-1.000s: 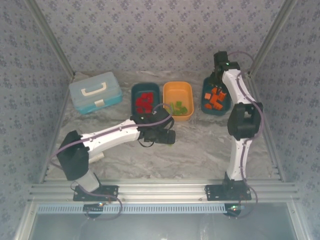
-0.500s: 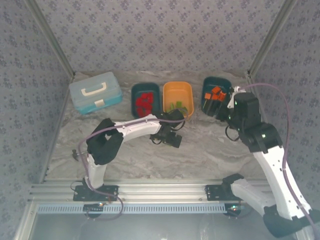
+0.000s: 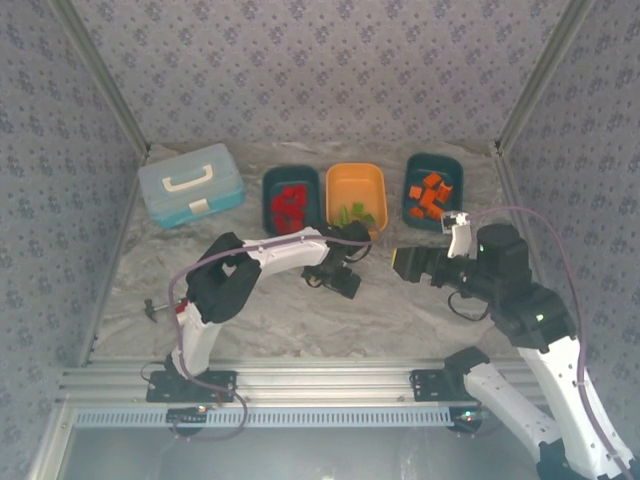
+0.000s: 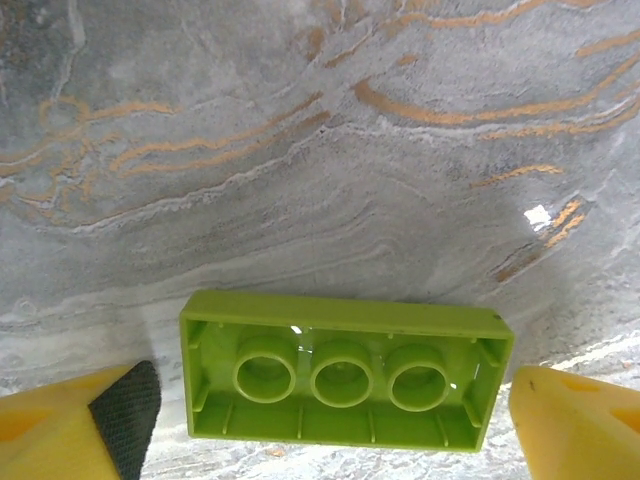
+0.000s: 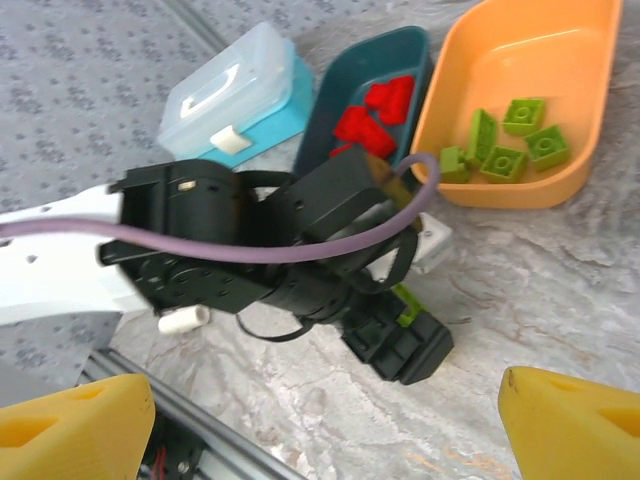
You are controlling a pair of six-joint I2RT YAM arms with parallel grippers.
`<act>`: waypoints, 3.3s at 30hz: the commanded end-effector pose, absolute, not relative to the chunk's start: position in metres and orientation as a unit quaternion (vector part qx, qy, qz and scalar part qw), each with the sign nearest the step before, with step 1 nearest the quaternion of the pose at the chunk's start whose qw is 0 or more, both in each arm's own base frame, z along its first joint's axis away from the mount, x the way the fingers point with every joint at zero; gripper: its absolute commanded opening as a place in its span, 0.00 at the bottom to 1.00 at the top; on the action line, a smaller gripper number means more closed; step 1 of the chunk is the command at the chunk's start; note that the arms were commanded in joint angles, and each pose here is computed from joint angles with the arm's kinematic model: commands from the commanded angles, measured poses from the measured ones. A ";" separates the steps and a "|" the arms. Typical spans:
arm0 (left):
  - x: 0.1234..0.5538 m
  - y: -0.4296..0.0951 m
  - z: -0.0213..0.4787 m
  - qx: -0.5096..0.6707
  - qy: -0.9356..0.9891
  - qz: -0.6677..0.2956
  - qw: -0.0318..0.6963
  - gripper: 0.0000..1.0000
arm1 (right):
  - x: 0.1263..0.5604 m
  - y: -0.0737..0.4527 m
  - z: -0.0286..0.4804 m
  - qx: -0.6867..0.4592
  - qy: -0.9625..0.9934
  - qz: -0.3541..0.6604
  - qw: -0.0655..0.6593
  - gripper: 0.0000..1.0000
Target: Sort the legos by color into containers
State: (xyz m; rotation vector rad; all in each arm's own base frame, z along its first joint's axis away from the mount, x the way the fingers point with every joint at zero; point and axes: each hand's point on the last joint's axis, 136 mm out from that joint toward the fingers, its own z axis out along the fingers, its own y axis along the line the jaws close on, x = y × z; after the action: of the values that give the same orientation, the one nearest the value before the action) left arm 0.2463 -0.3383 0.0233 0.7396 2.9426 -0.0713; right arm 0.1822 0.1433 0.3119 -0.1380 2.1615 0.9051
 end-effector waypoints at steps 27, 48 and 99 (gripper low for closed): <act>0.366 -0.387 0.191 0.184 0.940 -0.202 0.203 0.53 | 0.173 0.163 0.325 -0.087 0.815 0.419 0.389 0.90; 0.511 -0.403 0.116 0.071 0.932 -0.274 0.228 0.54 | 0.198 0.184 0.265 -0.056 0.844 0.405 0.347 0.88; 0.292 -0.010 0.215 -0.095 0.818 0.164 0.544 0.99 | 0.343 -0.008 0.150 0.099 0.848 -0.063 0.517 1.00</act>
State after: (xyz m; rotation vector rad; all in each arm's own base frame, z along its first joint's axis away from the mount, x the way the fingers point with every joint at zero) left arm 0.2786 -0.0153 0.1940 -0.3315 2.0908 0.3008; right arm 0.3197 -0.0057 0.1381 0.2555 2.1307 -0.2156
